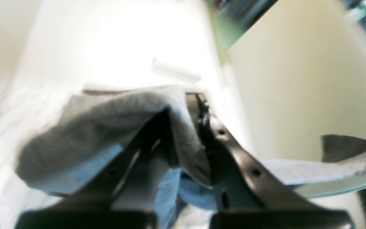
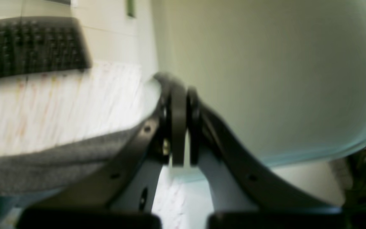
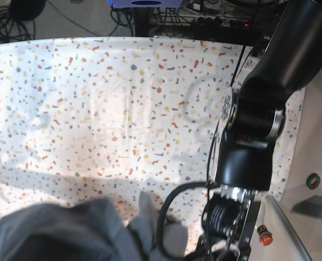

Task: Layout the t-shirt on the table in an organized manner, then fold the t-shirt properly
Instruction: 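Lift the shirt high with both grippers and lay it down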

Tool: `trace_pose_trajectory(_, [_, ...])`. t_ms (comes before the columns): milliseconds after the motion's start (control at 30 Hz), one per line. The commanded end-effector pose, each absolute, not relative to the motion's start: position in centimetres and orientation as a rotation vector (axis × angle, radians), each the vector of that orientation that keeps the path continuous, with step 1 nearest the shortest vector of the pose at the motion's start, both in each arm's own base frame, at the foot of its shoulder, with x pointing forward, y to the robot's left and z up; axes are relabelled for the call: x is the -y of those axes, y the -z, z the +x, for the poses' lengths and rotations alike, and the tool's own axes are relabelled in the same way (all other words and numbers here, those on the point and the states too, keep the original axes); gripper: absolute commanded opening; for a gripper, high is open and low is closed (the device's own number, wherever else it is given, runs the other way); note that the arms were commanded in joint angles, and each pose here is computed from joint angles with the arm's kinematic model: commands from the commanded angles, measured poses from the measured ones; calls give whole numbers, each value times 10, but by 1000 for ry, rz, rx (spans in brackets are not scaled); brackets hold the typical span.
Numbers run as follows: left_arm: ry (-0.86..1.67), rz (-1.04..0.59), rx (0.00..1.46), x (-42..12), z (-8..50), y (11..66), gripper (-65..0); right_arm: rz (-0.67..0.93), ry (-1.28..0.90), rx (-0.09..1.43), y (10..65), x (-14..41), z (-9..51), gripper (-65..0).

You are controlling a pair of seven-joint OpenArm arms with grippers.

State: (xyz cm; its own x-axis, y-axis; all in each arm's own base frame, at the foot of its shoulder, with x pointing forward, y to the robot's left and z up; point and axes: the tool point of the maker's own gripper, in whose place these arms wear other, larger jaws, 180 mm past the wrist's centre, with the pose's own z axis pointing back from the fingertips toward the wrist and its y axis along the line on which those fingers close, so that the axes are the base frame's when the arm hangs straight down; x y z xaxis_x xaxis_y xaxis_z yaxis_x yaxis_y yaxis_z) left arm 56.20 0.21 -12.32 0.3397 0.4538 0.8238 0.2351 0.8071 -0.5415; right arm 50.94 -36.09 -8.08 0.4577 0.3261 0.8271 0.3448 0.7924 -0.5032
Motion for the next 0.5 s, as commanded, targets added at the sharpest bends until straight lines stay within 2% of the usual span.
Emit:
trace_pose_trajectory(0, [-153,-703,1346,1,566,76,-650,-769,55,1211,29,377,502,-650])
trace_pose_trajectory(67, [-144,-741,1393,6,557,56,-650,-817,103,1212,3,392,482,-650])
trace_pose_trajectory(167, [-124,-759,1316,11,532,89,-650,-856,67,1112,16,385,453,-650])
trace_pose_trajectory(267, [-128,-721,1137,7,496,172,-650,-846,-9,972,85,369,421,-650])
trace_pose_trajectory(467, [-236,-544,779,-37,403,361,-650,-560,-31,739,285,318,354,-650])
